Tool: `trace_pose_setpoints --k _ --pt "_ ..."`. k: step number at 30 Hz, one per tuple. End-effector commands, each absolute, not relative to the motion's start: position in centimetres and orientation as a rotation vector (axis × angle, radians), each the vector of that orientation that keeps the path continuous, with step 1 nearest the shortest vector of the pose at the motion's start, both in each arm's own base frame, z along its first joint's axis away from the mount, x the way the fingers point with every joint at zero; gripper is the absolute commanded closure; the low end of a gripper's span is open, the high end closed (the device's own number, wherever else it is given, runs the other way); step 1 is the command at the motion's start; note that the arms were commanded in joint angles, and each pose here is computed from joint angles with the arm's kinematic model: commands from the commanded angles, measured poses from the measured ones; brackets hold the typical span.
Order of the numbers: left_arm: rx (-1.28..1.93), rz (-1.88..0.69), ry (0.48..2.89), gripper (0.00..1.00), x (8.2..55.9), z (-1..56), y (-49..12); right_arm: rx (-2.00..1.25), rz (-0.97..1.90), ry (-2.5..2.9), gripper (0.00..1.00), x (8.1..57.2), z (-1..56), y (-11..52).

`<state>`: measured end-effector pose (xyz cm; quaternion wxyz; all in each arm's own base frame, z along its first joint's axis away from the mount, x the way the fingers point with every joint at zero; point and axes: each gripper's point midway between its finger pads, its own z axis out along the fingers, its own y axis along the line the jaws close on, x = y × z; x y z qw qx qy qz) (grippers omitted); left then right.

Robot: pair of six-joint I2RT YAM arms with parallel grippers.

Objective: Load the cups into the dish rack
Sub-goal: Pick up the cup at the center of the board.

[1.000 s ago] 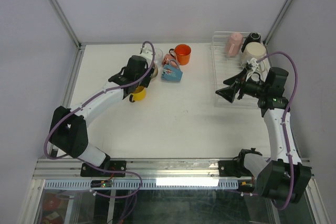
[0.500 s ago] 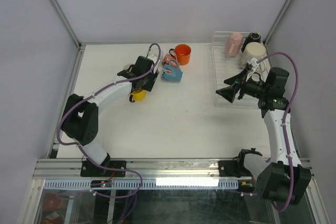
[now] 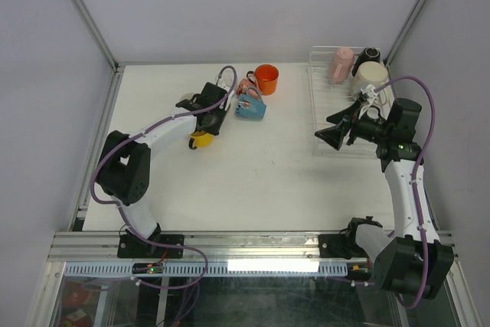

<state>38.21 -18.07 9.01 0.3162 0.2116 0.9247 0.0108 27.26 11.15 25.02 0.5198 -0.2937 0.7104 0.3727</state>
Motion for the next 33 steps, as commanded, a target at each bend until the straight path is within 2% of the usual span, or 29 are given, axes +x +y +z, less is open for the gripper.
trace_pose_setpoints --k 1,3,6,11,12,33 --pt "0.550 -0.037 2.431 0.72 38.8 9.7 -19.2 -0.740 0.858 1.648 0.22 27.6 26.6 11.2" --pt "0.554 -0.048 2.432 0.73 38.7 9.8 -19.3 -0.739 0.861 1.648 0.22 27.6 26.6 11.2" --pt "0.556 -0.055 2.430 0.79 38.6 9.9 -19.4 -0.737 0.862 1.648 0.22 27.6 26.6 11.2" --pt "0.564 -0.089 2.430 0.99 38.5 10.2 -19.8 -0.735 0.874 1.648 0.22 27.6 26.5 11.3" --pt "0.566 -0.094 2.430 1.00 38.4 10.2 -19.9 -0.733 0.876 1.650 0.22 27.7 26.5 11.3" --pt "0.656 -0.416 2.241 1.00 36.6 17.2 -23.5 -0.759 0.898 1.624 0.22 27.2 26.6 11.6"
